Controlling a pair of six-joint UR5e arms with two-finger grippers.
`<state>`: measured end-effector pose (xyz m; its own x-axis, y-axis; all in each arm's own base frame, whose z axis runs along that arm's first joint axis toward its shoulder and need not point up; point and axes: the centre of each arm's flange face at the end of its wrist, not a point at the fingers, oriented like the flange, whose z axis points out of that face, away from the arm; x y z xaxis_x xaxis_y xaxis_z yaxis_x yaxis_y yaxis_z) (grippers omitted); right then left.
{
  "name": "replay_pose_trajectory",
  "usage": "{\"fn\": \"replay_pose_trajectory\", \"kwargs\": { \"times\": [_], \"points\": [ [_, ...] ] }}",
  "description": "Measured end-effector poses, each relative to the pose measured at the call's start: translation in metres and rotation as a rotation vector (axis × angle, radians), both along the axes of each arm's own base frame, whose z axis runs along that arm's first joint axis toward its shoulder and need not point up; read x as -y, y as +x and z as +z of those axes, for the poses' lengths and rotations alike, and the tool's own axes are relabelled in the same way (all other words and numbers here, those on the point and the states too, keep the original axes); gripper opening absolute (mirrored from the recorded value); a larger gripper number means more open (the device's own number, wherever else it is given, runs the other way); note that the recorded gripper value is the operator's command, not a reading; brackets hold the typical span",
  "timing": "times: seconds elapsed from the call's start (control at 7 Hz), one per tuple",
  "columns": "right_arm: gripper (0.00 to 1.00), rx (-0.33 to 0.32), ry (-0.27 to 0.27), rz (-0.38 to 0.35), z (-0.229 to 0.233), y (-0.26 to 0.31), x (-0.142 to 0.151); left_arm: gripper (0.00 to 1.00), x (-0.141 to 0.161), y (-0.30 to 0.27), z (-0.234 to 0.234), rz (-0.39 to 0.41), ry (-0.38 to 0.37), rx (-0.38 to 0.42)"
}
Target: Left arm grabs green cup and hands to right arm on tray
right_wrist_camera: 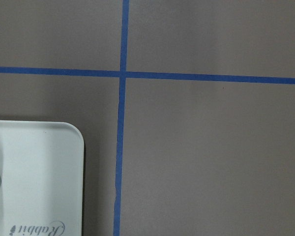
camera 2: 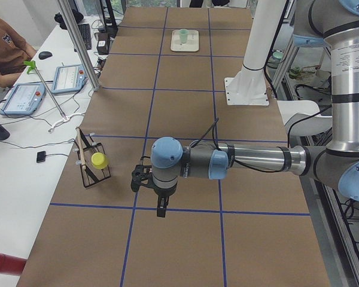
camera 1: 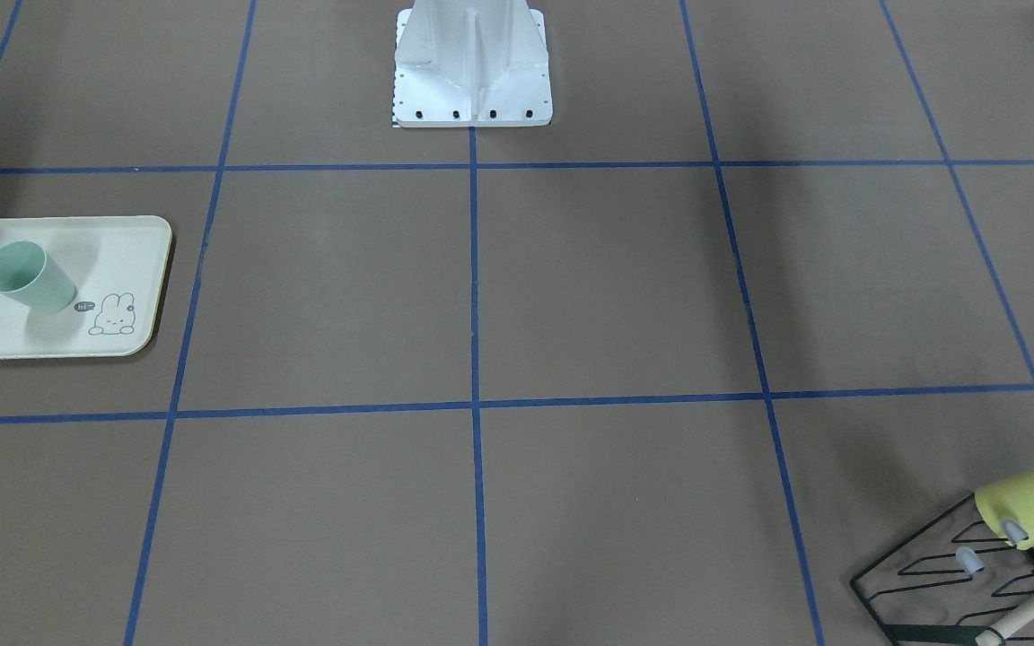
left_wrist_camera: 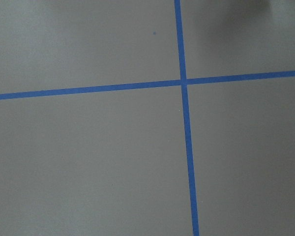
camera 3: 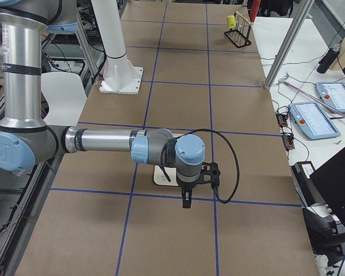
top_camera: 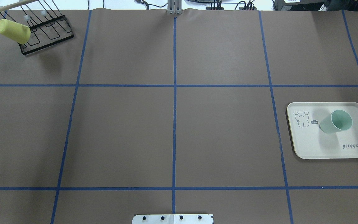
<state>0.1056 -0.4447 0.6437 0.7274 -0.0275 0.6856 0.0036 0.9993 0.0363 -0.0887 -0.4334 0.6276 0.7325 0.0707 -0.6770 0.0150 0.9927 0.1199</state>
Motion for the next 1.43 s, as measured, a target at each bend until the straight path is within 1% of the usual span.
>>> {"fn": "replay_pose_trajectory", "kwargs": {
  "times": [1.43],
  "points": [
    [1.0,0.006,-0.003,0.0,0.0012,-0.0005,-0.0009,1.0,0.004,0.0004,0.0013,0.001,0.0,0.0]
  ]
}}
